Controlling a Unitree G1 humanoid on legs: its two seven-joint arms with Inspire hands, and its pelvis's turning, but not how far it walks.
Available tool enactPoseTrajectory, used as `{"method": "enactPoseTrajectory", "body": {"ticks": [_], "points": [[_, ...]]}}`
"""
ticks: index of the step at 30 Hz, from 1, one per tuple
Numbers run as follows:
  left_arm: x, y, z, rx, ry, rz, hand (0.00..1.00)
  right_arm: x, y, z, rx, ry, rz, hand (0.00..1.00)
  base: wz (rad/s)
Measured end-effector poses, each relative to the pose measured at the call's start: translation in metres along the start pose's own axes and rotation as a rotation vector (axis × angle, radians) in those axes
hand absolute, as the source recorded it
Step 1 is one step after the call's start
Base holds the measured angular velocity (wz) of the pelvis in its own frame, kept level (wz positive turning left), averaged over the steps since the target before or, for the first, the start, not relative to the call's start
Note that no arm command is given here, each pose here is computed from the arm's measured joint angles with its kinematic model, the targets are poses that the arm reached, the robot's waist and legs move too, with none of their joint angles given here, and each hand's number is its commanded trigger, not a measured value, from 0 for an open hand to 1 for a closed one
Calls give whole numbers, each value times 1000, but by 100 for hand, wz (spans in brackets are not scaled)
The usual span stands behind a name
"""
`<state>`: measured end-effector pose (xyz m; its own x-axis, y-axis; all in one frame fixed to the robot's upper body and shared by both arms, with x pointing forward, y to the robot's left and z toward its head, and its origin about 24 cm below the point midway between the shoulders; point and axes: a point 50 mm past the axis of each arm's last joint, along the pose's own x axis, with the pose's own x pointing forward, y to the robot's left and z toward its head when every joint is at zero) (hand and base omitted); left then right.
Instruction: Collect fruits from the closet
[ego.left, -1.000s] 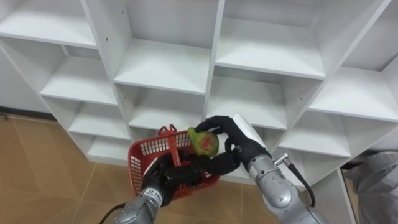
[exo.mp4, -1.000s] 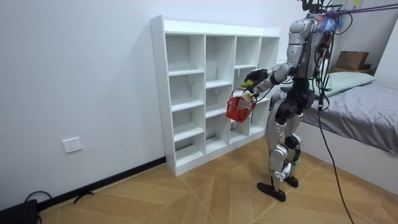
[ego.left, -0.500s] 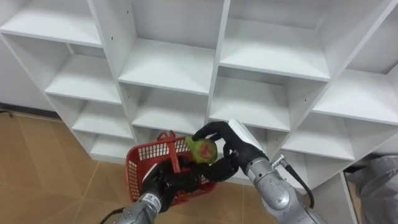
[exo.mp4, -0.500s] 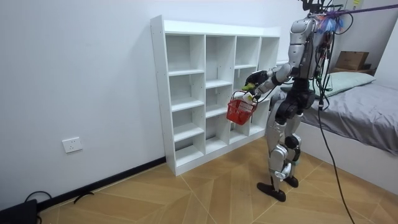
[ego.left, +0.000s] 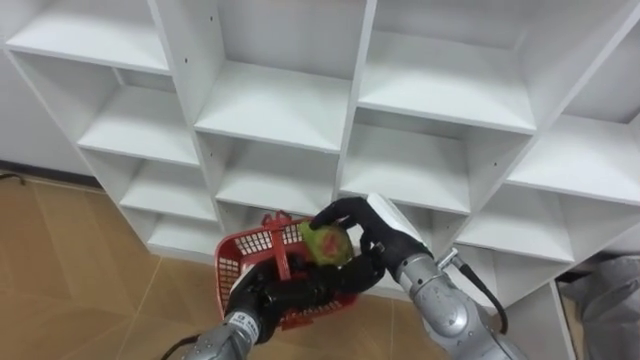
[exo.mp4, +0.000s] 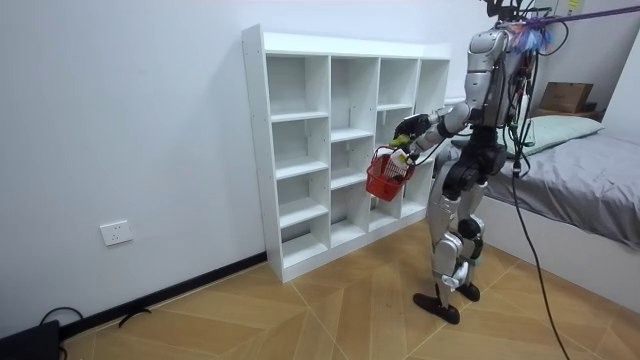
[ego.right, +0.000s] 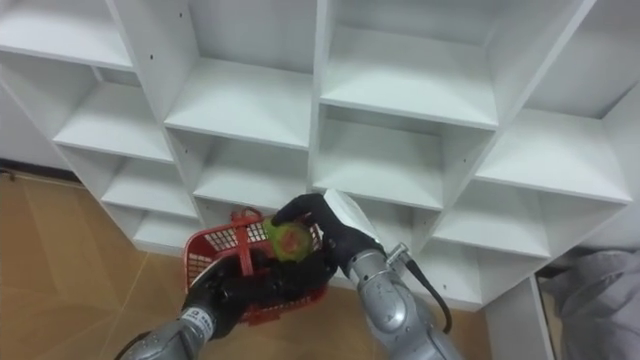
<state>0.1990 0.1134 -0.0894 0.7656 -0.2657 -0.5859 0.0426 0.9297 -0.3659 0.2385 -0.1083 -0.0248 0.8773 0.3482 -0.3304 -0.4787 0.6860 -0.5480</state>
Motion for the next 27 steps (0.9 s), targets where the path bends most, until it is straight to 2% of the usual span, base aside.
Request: {"method": "enactPoseTrajectory", "body": {"ticks": [7, 14, 27], "points": [[-4, 3, -9, -1, 23, -9, 100, 6, 5, -16, 27, 72, 9, 100, 6], [-4, -2, -8, -2, 13, -45, 100, 9, 9, -37, 0, 186, 41, 100, 4], [-4, -13, 5, 0, -43, -123, 100, 18, -3, -31, -54, 170, 25, 100, 1]]}}
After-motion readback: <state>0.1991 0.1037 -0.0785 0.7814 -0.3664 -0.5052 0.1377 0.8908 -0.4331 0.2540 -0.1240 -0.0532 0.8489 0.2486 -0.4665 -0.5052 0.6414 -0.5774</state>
